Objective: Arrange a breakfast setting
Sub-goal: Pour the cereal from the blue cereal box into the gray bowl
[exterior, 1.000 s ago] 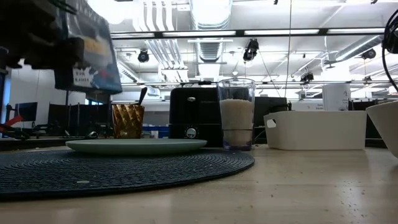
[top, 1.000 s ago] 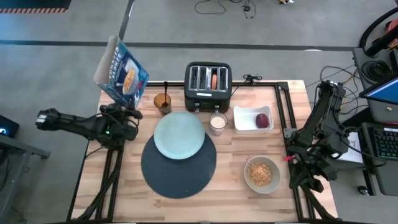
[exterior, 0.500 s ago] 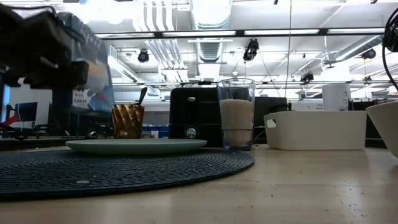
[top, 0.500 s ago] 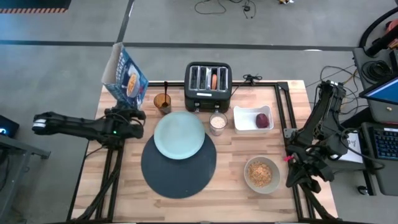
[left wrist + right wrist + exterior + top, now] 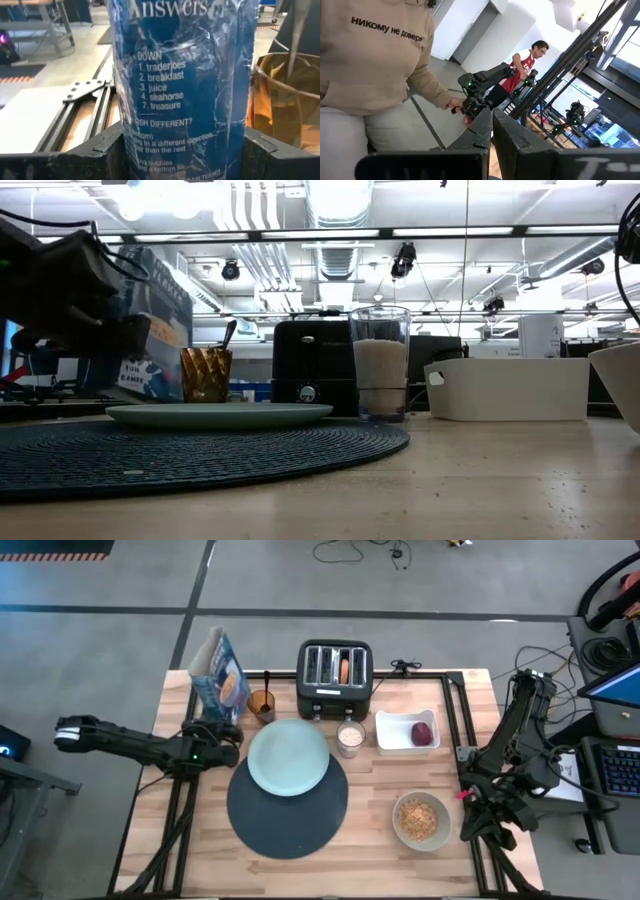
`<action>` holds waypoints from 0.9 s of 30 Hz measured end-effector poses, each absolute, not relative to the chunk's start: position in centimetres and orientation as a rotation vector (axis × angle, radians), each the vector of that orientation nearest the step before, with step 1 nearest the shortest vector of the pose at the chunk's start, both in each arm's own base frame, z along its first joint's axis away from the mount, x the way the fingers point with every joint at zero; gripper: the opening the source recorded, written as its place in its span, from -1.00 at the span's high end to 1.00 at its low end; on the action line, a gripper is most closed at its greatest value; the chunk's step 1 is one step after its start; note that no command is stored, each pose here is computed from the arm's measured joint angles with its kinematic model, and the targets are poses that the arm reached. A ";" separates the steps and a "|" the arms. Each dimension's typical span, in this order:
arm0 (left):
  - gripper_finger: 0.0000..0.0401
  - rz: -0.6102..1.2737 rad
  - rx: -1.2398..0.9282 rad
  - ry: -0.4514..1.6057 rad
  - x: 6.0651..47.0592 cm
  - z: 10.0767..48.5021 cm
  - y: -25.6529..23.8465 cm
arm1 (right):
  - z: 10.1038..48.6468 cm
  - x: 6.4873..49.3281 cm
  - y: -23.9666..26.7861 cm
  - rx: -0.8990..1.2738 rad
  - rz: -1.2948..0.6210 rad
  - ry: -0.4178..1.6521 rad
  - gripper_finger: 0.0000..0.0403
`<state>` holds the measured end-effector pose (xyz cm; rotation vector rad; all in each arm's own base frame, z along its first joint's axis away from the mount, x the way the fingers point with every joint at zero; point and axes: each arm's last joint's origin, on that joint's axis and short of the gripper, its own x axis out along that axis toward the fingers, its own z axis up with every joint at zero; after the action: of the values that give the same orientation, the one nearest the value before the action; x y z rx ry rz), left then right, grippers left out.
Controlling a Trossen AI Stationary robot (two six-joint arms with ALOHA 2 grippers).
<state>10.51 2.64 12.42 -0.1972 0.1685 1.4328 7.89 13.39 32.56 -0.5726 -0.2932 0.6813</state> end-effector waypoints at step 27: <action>-0.69 1.400 -0.446 0.329 12.8 12.7 2.3 | 32.6 8.0 13.2 -0.511 0.627 -0.250 0.96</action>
<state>12.77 2.32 12.67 -0.4457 0.3294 1.3996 8.01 13.25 32.57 -0.5108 -0.2504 0.6266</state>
